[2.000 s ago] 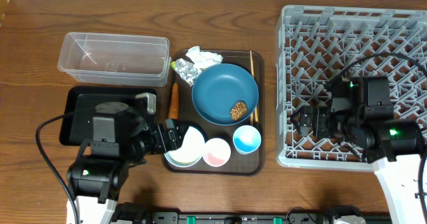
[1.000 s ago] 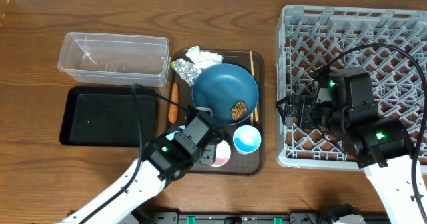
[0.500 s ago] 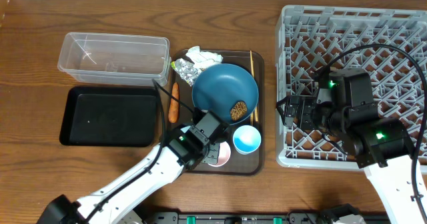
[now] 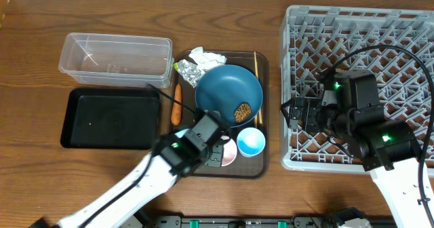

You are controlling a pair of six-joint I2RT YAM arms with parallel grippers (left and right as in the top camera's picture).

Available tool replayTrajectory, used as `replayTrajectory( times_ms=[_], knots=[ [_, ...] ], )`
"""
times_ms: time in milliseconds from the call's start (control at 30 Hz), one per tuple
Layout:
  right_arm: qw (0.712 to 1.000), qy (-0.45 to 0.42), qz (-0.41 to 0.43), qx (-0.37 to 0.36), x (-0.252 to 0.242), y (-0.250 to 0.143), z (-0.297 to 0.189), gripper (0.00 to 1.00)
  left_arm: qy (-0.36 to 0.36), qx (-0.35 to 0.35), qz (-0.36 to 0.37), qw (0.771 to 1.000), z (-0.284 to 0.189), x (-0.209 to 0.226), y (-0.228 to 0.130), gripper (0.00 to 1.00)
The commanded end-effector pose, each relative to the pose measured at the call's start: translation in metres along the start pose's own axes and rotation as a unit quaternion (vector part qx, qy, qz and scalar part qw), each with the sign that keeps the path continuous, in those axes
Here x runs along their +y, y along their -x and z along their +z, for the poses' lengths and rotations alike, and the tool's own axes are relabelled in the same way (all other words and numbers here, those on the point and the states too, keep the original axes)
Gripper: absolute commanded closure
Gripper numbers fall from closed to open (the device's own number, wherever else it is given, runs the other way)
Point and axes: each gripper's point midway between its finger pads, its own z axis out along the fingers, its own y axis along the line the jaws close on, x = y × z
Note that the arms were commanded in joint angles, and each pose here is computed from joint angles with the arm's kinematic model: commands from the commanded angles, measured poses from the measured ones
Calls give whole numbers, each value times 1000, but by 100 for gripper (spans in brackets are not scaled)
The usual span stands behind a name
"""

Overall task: Sort waste into correct bins and load items into the dishwasher rack
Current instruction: 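Grasp the pink cup with the left gripper and lift it, then hand the pink cup from left gripper to right gripper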

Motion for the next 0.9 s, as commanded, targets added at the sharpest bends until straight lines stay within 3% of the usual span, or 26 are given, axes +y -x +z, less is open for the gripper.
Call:
replayTrajectory(
  times_ms=[0,167,300,400,500,633,867],
  knots=[
    [1000,0,2,-10,2,5,-6,1,-33,-55,-16,998,-38,-6,26,94],
    [998,53,-27,-2,21,3,-7,1,-138,-96,-21,986,-80,-12,44,94],
    [962,240,-133,-2,85,-1,-26,1,-261,-107,-21,959,-111,-23,55,94],
    [917,356,-179,-15,121,-2,-51,4,-411,-114,21,904,-151,-45,63,94],
    [881,426,-205,-26,143,-3,-71,7,-511,-119,57,849,-185,-52,68,94],
    [845,476,-241,-36,164,-8,-87,7,-566,-114,86,812,-202,-54,67,94],
    [817,497,-288,-47,191,-19,-93,10,-593,-109,114,789,-212,-58,64,94]
  ],
)
